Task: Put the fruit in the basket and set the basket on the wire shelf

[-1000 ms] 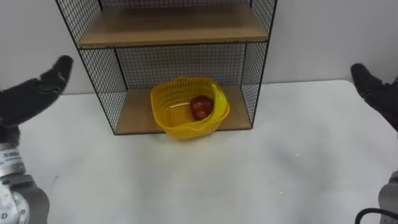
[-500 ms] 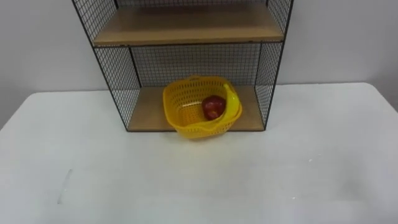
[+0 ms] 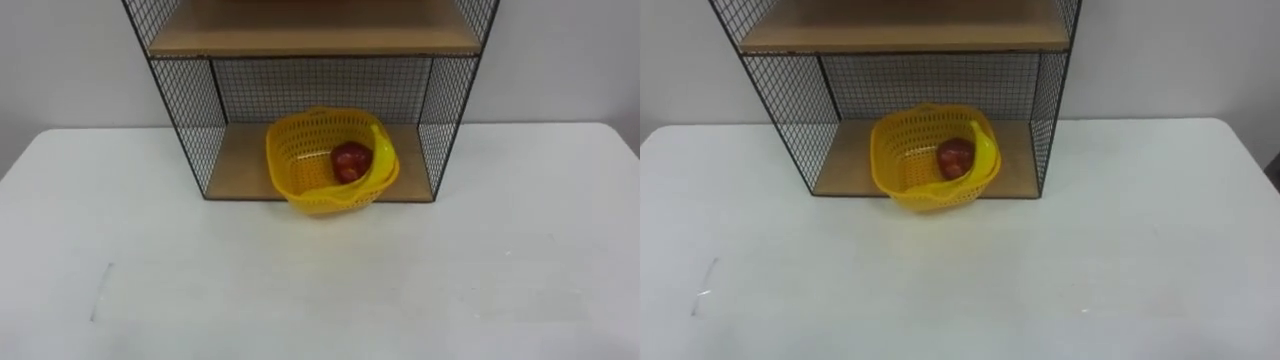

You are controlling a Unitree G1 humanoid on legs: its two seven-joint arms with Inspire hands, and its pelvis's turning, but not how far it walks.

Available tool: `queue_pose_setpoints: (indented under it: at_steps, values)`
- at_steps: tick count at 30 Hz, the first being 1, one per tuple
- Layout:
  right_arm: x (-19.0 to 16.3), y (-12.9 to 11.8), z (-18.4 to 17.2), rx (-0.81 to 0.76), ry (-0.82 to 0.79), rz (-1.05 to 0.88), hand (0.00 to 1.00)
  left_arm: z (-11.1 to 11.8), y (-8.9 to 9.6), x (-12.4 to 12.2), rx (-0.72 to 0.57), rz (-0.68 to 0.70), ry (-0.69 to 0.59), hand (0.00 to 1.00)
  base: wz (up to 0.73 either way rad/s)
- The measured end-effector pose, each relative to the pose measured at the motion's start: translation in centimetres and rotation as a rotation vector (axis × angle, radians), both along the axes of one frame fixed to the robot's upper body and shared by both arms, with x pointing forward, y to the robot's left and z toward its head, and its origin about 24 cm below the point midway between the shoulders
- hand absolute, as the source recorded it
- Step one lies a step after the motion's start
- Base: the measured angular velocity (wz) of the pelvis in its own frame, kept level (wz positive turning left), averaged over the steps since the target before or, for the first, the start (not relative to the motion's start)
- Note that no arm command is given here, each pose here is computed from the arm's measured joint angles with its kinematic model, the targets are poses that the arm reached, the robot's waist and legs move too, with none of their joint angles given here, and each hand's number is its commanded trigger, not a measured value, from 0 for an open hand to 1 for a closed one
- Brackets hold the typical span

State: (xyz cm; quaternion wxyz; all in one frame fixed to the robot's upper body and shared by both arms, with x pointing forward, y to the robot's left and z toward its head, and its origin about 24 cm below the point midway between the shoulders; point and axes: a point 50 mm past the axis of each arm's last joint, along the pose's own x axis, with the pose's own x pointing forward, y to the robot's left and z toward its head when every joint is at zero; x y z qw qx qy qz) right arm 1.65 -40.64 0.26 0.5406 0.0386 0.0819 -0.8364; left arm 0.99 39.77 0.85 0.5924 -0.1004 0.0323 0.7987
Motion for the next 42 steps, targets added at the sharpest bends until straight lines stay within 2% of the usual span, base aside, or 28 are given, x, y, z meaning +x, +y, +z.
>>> queue_pose_setpoints:
  at_steps: [2,4,10,15,20,23,28,30,34,36,38,42]
  values:
    - [-2.3,0.3,-2.0,0.117,0.004,-0.092,0.00,-1.9,-0.4,-1.2,-0.083,0.024,0.074,0.00,0.06]
    - [-3.7,0.6,-3.2,0.194,-0.034,-0.178,0.00,-2.7,-0.5,-1.8,-0.122,0.038,0.084,0.00,0.11]
    - [-6.5,1.6,-5.7,0.337,-0.005,-0.324,0.00,-5.6,-1.2,-4.0,-0.254,0.063,0.185,0.00,0.02]
    - [-7.5,2.7,-7.2,0.411,0.062,-0.366,0.00,-8.2,-3.0,-4.2,-0.371,-0.029,0.283,0.00,0.00]
    - [-7.6,5.4,-9.6,0.532,0.151,-0.345,0.00,-11.0,-5.4,-3.7,-0.505,-0.160,0.381,0.00,0.00]
    - [-7.6,7.3,-10.9,0.603,0.176,-0.324,0.00,-12.3,-6.9,-4.2,-0.595,-0.211,0.408,0.00,-0.07]
    - [-7.7,8.7,-12.1,0.690,0.216,-0.294,0.00,-13.4,-8.1,-4.9,-0.680,-0.283,0.449,0.00,-0.04]
    - [-7.7,9.3,-12.6,0.730,0.275,-0.209,0.00,-14.0,-8.8,-5.4,-0.717,-0.355,0.511,0.00,0.03]
    - [-6.5,10.6,-14.0,0.830,0.445,0.147,0.00,-15.5,-11.5,-6.5,-0.856,-0.527,0.654,0.00,-0.03]
    - [-5.7,11.3,-14.7,0.881,0.545,0.338,0.00,-15.8,-12.0,-6.3,-0.885,-0.648,0.751,0.00,-0.02]
    - [-4.5,12.0,-15.2,0.912,0.684,0.593,0.00,-16.2,-12.6,-5.3,-0.882,-0.788,0.845,0.00,-0.04]
    - [-2.0,13.0,-15.9,0.917,0.801,0.874,0.00,-16.7,-13.5,-2.3,-0.841,-0.987,0.932,0.00,0.04]
